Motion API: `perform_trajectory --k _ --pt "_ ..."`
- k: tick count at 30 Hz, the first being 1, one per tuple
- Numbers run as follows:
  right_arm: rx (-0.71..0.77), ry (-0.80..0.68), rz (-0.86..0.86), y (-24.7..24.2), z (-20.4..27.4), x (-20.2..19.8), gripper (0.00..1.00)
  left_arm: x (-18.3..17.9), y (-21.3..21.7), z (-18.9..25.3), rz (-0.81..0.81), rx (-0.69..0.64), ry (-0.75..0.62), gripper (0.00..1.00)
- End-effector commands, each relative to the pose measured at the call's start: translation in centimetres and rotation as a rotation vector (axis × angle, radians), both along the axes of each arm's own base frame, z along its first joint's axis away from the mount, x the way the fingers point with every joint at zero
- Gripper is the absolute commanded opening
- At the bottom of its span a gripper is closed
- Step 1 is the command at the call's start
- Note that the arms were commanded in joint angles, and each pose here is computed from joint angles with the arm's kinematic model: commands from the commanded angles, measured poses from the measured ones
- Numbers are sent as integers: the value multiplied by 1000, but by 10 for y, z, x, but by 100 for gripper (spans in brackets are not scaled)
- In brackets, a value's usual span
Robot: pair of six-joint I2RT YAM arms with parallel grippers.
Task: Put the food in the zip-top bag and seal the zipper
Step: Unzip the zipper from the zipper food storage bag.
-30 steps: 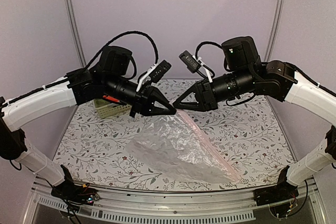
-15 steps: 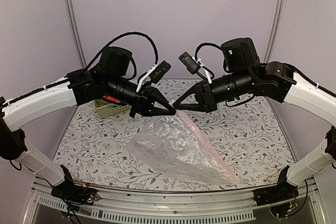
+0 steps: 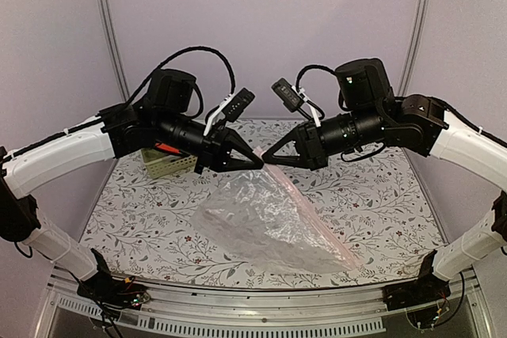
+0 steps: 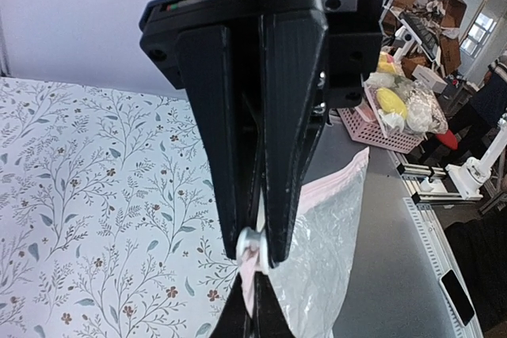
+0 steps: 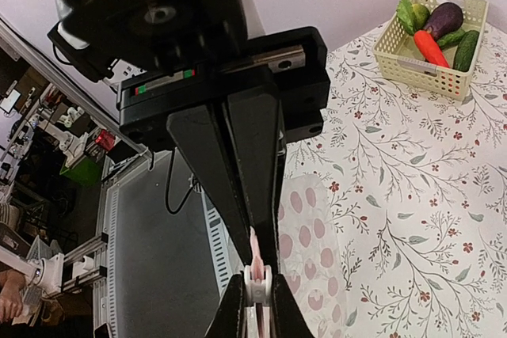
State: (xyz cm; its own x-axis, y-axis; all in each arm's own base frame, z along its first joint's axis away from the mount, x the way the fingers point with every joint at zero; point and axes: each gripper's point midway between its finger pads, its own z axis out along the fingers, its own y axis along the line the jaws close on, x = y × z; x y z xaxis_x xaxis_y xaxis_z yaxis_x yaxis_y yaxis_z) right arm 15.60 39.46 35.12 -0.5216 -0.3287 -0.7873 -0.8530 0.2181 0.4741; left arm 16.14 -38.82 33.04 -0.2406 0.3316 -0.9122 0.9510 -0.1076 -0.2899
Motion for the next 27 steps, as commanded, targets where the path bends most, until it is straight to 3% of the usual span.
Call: perform_trajectory --k 1,14,27 --pt "-11 -12 2 -9 0 -7 0 10 8 8 38 -24 -22 0" --pt "-5 -22 -1 -12 3 -8 0 22 14 10 95 -25 -46 0" --pt "-6 -32 -16 -16 3 -7 0 54 24 6 268 5 -78 0"
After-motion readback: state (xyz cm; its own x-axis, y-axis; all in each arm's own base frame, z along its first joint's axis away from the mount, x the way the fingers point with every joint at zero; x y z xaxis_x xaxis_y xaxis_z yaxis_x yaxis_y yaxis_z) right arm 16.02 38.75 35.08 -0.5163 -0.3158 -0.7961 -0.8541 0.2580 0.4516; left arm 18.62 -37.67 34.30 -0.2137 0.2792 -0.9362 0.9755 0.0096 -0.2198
